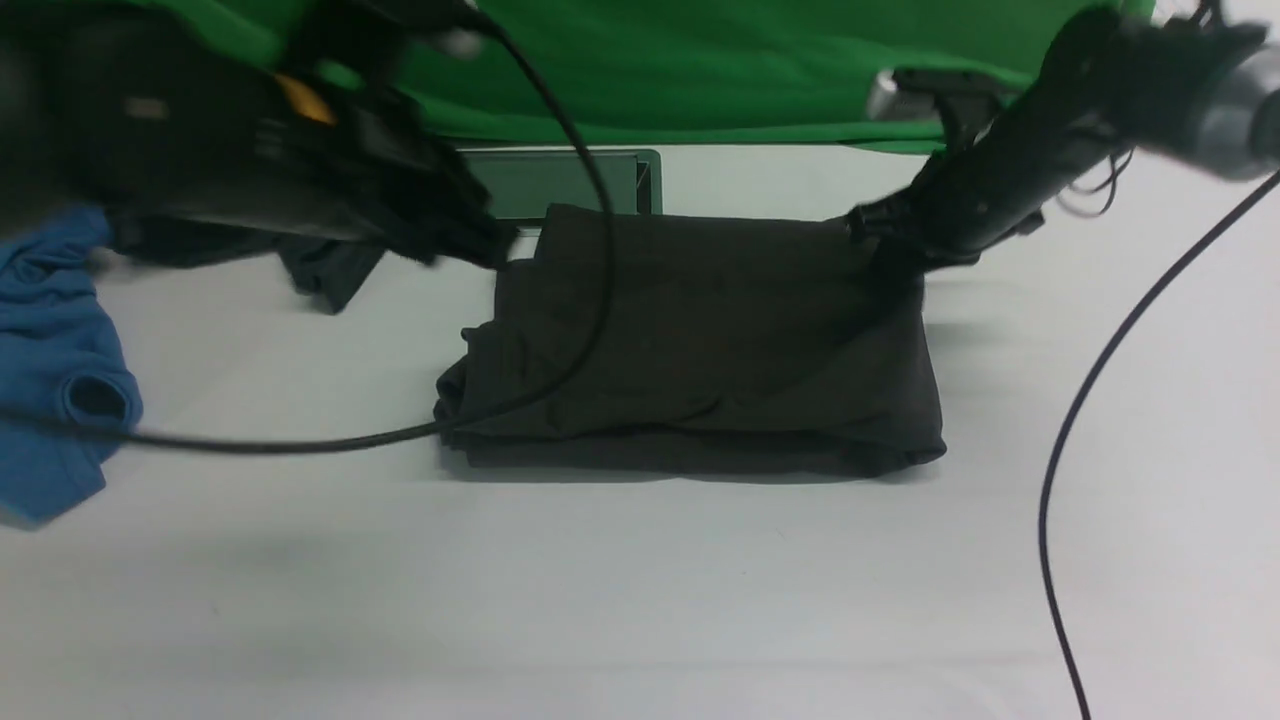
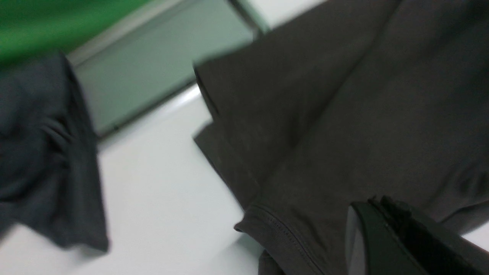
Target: Fold a long-sleeved shirt on a white desktop.
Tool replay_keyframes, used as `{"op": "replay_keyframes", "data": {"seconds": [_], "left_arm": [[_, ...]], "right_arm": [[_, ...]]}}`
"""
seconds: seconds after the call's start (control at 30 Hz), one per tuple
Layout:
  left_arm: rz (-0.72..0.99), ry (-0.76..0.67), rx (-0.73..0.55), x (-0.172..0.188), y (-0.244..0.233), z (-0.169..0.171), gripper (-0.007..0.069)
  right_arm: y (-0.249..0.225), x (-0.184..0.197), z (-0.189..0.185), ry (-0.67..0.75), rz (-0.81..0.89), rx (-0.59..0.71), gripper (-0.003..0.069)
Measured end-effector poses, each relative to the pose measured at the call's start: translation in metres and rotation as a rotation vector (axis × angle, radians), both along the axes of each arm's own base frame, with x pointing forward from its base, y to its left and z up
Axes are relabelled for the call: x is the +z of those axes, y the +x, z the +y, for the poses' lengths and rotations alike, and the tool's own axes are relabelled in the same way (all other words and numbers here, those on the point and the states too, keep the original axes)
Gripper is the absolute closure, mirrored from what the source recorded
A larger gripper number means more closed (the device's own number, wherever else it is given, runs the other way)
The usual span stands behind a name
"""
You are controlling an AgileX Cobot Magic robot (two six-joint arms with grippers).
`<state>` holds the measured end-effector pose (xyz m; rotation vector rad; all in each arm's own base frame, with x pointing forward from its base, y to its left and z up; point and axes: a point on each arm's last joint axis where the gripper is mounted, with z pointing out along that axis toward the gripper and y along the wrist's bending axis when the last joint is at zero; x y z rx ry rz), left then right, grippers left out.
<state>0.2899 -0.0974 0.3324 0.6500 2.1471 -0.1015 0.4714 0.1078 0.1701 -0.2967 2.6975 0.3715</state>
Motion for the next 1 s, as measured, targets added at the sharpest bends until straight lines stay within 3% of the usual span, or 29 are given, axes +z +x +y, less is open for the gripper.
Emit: {"op": "replay_keyframes", "data": {"seconds": [0.07,0.27,0.33,0.43,0.63,0.83,0.9,1.0], "left_arm": [[-0.091,-0.037,0.003,0.022,-0.039,0.012,0.0608],[-0.246,-0.091,0.016,0.019,-0.113,0.036,0.0608],[-0.297,-0.116,0.020,0.016,-0.135,0.043,0.0608],[-0.376,-0.177,0.027,0.002,-0.177,0.056,0.0608],[-0.572,-0.263,0.023,-0.021,-0.240,0.075,0.0608],[-0.665,-0.293,0.019,-0.039,-0.262,0.082,0.0608],[-0.665,-0.293,0.019,-0.046,-0.263,0.082,0.0608],[-0.649,-0.288,0.020,-0.052,-0.261,0.082,0.0608]], "right_arm": [[0.006,-0.017,0.000,-0.005,-0.011,-0.011,0.0585],[0.005,-0.011,-0.003,-0.012,-0.021,0.007,0.0585],[0.001,0.000,-0.006,-0.020,-0.012,0.023,0.0585],[-0.020,0.054,-0.012,-0.033,-0.047,0.060,0.0585],[-0.117,0.176,-0.028,0.012,-0.253,0.023,0.0620],[-0.228,0.212,-0.047,0.060,-0.344,-0.031,0.0643],[-0.270,0.211,-0.054,0.082,-0.364,-0.056,0.0643],[-0.298,0.207,-0.058,0.098,-0.376,-0.075,0.0644]]}}
